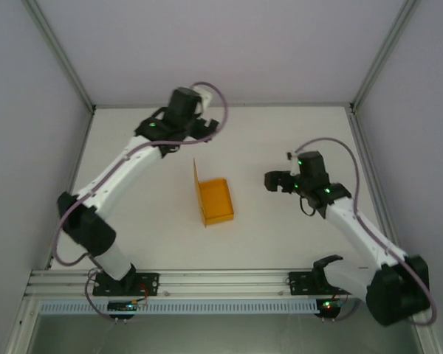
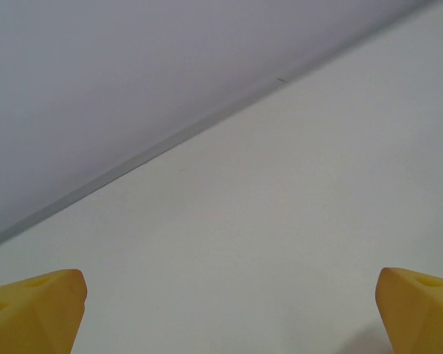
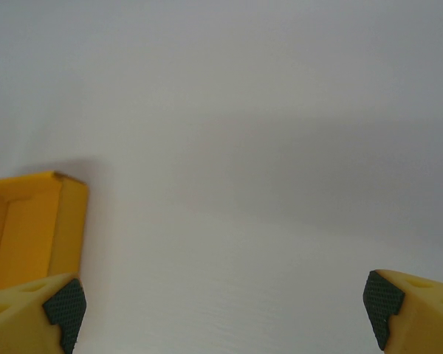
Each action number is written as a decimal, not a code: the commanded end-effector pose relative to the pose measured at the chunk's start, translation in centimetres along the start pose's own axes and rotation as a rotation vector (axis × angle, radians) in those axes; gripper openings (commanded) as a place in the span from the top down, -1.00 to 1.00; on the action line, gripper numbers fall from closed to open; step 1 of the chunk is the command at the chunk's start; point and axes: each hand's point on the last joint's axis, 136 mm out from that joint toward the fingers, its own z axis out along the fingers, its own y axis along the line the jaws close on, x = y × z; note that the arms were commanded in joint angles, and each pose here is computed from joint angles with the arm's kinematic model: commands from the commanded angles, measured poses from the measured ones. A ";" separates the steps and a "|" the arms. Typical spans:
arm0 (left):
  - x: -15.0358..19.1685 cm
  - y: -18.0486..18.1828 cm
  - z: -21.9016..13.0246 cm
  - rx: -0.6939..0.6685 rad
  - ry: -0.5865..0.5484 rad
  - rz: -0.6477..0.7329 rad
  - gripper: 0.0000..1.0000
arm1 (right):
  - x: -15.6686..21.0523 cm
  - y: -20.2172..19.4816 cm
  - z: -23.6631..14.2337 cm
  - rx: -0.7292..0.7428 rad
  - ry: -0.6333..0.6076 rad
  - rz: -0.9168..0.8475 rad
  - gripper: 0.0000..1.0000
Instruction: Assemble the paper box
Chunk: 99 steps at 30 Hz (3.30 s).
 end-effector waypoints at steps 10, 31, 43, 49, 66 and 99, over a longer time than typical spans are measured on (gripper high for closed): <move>20.8 7.2 -1.7 -0.097 0.266 -0.519 -0.99 | 1.1 15.1 10.1 -0.589 0.253 -1.035 -0.70; 23.3 8.2 -3.9 -0.145 0.233 -0.585 -0.99 | 3.4 16.0 18.6 -0.513 0.445 -0.949 0.74; 22.2 9.2 -3.8 -0.184 0.210 -0.593 -0.99 | 4.8 3.9 15.4 0.217 0.450 -0.161 0.82; 21.0 8.5 -2.6 -0.130 0.201 -0.585 -0.99 | 7.8 2.2 10.5 0.509 0.473 0.120 0.73; 17.9 2.2 -0.1 0.267 0.097 -0.426 -0.99 | 6.7 4.9 8.9 0.528 0.411 0.104 0.40; 16.0 -9.2 3.4 0.644 0.172 0.257 -0.24 | -6.3 5.7 5.8 -0.129 0.204 -0.791 -0.90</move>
